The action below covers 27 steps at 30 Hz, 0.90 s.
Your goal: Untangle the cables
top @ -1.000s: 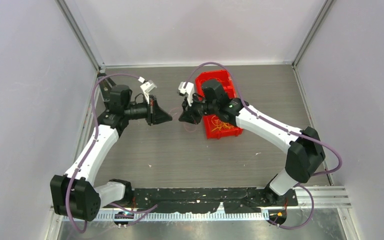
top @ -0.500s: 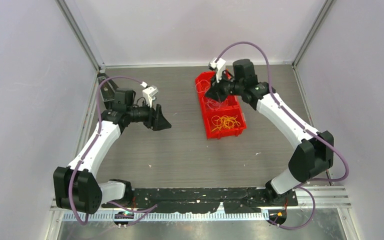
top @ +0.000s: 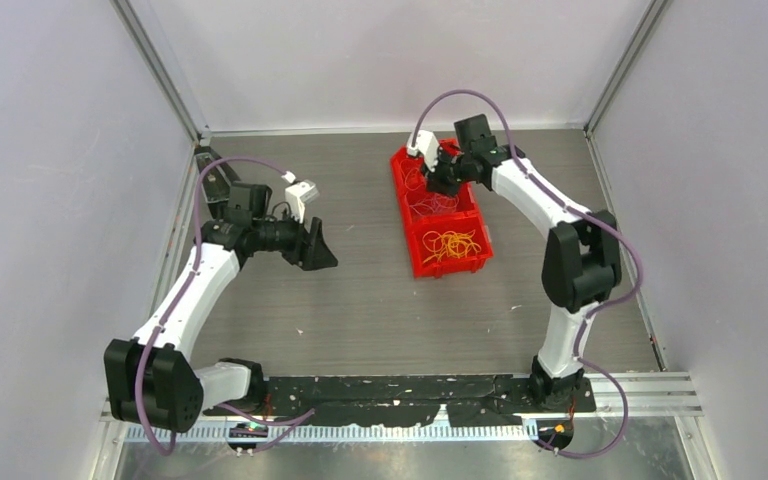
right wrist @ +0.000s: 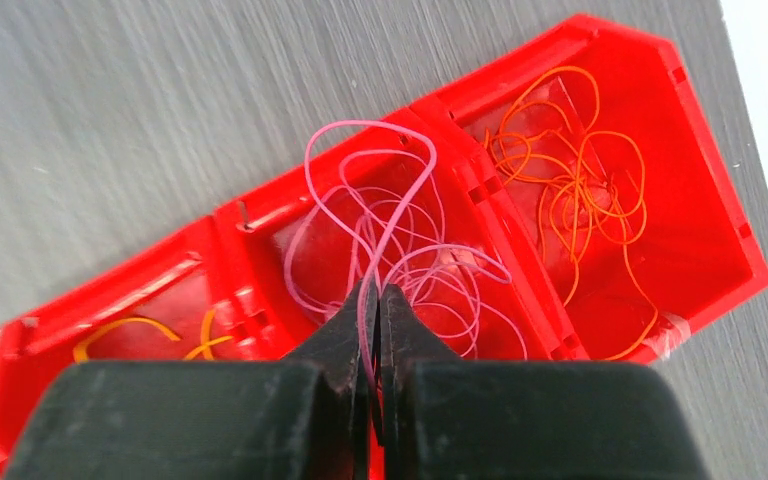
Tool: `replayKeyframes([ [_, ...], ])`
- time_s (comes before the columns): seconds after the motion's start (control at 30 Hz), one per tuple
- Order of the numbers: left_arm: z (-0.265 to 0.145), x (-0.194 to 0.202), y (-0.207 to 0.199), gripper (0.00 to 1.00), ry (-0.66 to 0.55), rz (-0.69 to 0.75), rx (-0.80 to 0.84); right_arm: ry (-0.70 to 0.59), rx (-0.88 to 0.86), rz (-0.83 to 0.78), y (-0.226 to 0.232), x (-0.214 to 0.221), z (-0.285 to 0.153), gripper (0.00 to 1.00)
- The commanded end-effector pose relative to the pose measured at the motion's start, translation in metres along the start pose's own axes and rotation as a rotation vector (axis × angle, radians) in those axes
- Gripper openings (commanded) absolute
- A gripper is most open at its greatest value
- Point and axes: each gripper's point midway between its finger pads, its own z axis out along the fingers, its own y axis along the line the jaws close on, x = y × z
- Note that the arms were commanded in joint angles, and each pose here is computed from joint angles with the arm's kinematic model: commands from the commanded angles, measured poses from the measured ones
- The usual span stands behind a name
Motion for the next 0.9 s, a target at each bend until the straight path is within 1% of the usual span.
replayKeyframes([
  [0.0,-0.015,-0.006,-0.001,0.62,-0.008,0.052,-0.058,0.054,0.060,-0.182,-0.033,0.006,0.016,0.06],
  [0.1,-0.017,-0.002,-0.001,0.62,0.004,0.053,-0.064,0.124,0.081,-0.243,-0.044,0.027,0.027,0.10],
  [0.13,-0.017,0.000,-0.001,0.62,0.010,0.050,-0.066,0.154,0.071,-0.246,-0.043,0.035,0.031,0.17],
  [0.17,-0.017,0.000,-0.001,0.62,0.013,0.051,-0.071,0.167,0.062,-0.257,-0.042,0.039,0.032,0.20],
  [0.2,-0.018,0.001,0.001,0.62,0.017,0.047,-0.078,0.181,0.054,-0.255,-0.040,0.042,0.030,0.26],
  [0.23,-0.018,0.000,0.002,0.61,0.018,0.051,-0.082,0.182,0.053,-0.255,-0.040,0.040,0.027,0.29],
  [0.27,-0.018,-0.001,0.002,0.61,0.020,0.050,-0.082,0.186,0.044,-0.251,-0.037,0.041,0.025,0.35],
  [0.3,-0.017,-0.002,0.003,0.61,0.021,0.049,-0.081,0.177,0.048,-0.249,-0.036,0.036,0.019,0.39],
  [0.33,-0.017,-0.003,0.003,0.61,0.020,0.049,-0.081,0.170,0.039,-0.243,-0.033,0.033,0.017,0.46],
  [0.37,-0.016,-0.004,0.003,0.61,0.023,0.047,-0.078,0.154,0.048,-0.233,-0.032,0.026,0.010,0.51],
  [0.43,-0.015,-0.007,0.004,0.61,0.024,0.045,-0.075,0.125,0.056,-0.212,-0.030,0.013,-0.001,0.66],
  [0.5,-0.014,-0.007,0.005,0.61,0.029,0.044,-0.071,0.105,0.062,-0.198,-0.028,0.003,-0.010,0.71],
  [0.67,-0.012,-0.010,0.008,0.60,0.043,0.051,-0.065,0.095,0.025,-0.151,-0.015,-0.007,-0.027,0.72],
  [0.7,-0.012,-0.010,0.007,0.60,0.044,0.051,-0.065,0.079,0.018,-0.149,-0.013,-0.013,-0.031,0.75],
  [0.77,-0.012,-0.009,0.008,0.60,0.045,0.049,-0.065,0.071,-0.002,-0.120,-0.007,-0.019,-0.038,0.81],
  [0.87,-0.012,-0.007,0.008,0.60,0.043,0.046,-0.067,0.056,-0.022,-0.031,-0.001,-0.025,-0.038,0.83],
])
